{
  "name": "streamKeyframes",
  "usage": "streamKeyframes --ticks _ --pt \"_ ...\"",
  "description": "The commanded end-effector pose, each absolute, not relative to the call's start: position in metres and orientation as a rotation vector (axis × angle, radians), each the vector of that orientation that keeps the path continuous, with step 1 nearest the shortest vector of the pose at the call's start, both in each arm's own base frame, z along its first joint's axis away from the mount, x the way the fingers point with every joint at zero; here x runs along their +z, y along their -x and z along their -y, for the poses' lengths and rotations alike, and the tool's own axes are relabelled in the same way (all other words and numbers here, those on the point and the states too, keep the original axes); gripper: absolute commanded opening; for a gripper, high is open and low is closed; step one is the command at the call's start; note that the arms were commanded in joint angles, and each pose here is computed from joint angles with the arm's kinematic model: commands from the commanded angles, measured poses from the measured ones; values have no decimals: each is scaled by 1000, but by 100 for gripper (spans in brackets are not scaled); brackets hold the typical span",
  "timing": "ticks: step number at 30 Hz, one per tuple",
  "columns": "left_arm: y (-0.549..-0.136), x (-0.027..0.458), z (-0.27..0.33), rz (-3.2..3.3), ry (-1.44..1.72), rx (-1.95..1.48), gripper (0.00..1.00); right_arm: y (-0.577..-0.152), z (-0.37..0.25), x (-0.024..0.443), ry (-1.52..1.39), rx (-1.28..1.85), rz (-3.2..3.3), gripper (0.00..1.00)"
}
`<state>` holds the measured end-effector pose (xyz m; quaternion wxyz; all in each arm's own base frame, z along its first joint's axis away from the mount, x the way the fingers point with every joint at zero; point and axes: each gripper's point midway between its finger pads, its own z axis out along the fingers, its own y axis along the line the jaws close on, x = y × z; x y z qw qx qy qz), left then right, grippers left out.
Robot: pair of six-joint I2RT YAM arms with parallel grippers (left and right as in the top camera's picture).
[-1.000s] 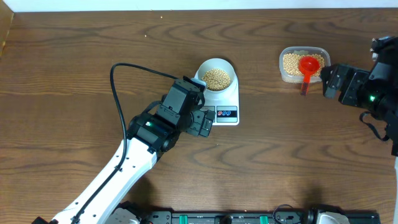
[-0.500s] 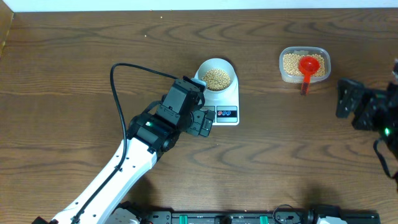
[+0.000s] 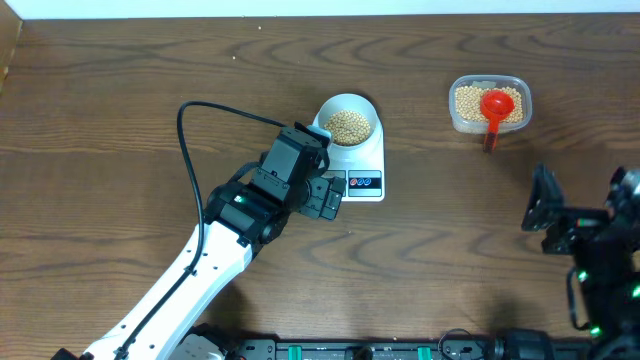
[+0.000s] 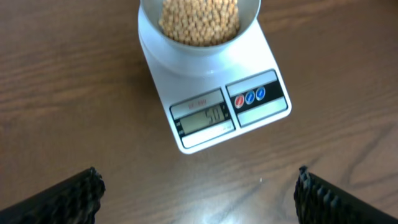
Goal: Scoop item into bowl and weigh 50g on scale
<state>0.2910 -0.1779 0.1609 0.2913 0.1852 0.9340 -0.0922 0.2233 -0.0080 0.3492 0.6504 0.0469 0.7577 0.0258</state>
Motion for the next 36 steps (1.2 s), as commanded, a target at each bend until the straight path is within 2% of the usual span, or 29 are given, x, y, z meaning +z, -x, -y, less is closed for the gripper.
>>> streamKeyframes --ticks 1,16,36 --pt "-292 163 178 -2481 -504 -241 100 -221 8 322 -94 43 -1684 99" --pt "-292 163 178 -2481 -504 -241 100 -224 8 264 -73 39 -1431 99" --pt "-292 163 178 -2481 -504 -241 100 -239 5 236 -51 55 -1336 99"
